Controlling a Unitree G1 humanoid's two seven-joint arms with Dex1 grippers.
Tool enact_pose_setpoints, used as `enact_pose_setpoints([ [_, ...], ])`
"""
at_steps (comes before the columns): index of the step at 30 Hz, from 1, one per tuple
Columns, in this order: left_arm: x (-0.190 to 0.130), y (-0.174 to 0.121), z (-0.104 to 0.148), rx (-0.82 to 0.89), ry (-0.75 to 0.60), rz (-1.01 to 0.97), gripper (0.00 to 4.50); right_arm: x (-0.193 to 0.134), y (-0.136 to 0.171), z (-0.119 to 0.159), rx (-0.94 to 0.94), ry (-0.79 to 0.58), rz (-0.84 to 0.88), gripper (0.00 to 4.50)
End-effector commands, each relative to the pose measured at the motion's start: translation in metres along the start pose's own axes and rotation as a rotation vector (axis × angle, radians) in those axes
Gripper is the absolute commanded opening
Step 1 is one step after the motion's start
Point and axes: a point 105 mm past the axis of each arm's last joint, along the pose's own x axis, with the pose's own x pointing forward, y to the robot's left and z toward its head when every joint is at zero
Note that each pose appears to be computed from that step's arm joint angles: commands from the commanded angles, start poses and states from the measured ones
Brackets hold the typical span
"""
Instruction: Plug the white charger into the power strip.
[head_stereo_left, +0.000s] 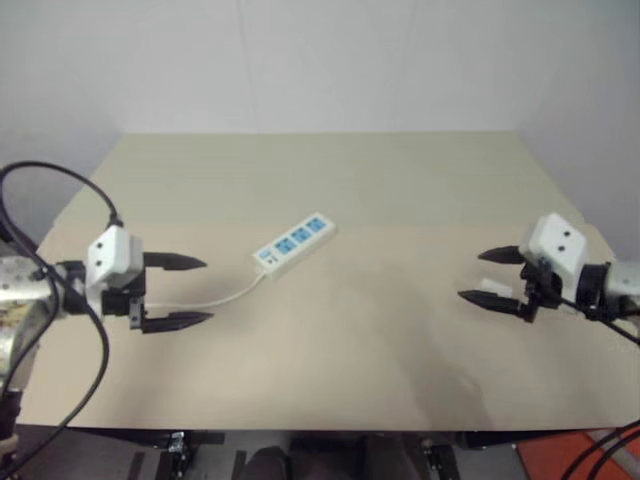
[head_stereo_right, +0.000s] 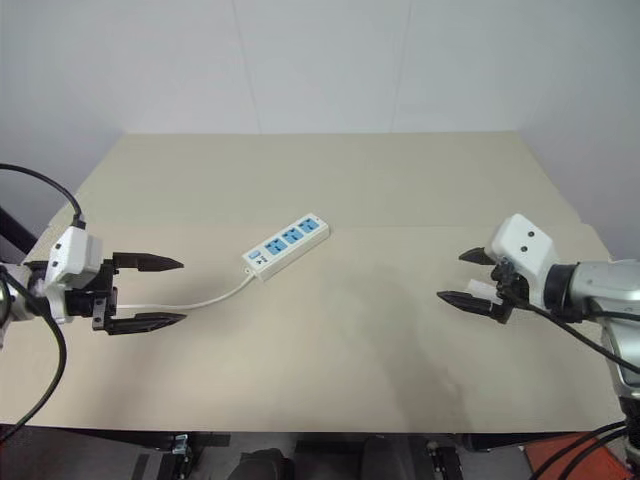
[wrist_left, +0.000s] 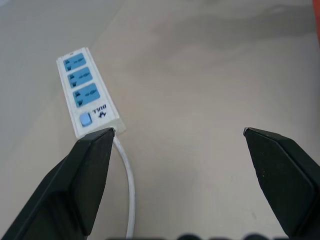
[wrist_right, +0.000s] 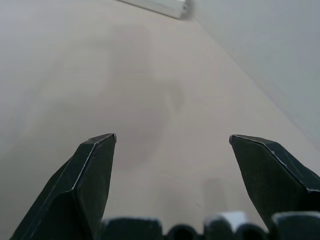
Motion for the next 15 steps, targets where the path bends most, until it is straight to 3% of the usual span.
enact_pose_setpoints([
  [1, 0.01, 0.006, 0.013, 0.026, -0.06, -0.004, 4.5, -0.012, 0.0, 0.02, -0.023, -0.061, -0.039, 4.28],
  [5, 0.029, 0.02, 0.005, 0.023, -0.047, 0.055, 4.5, -0.008, 0.006, 0.026, -0.027, -0.086, -0.006, 4.28],
  [9, 0.021, 0.034, 0.011, 0.039, -0.055, 0.129, 4.5, 0.001, 0.004, 0.04, -0.06, -0.141, 0.015, 4.28],
  [15, 0.015, 0.056, -0.006, 0.044, 0.018, 0.215, 4.5, 0.021, 0.005, 0.05, -0.058, -0.222, 0.053, 4.28],
])
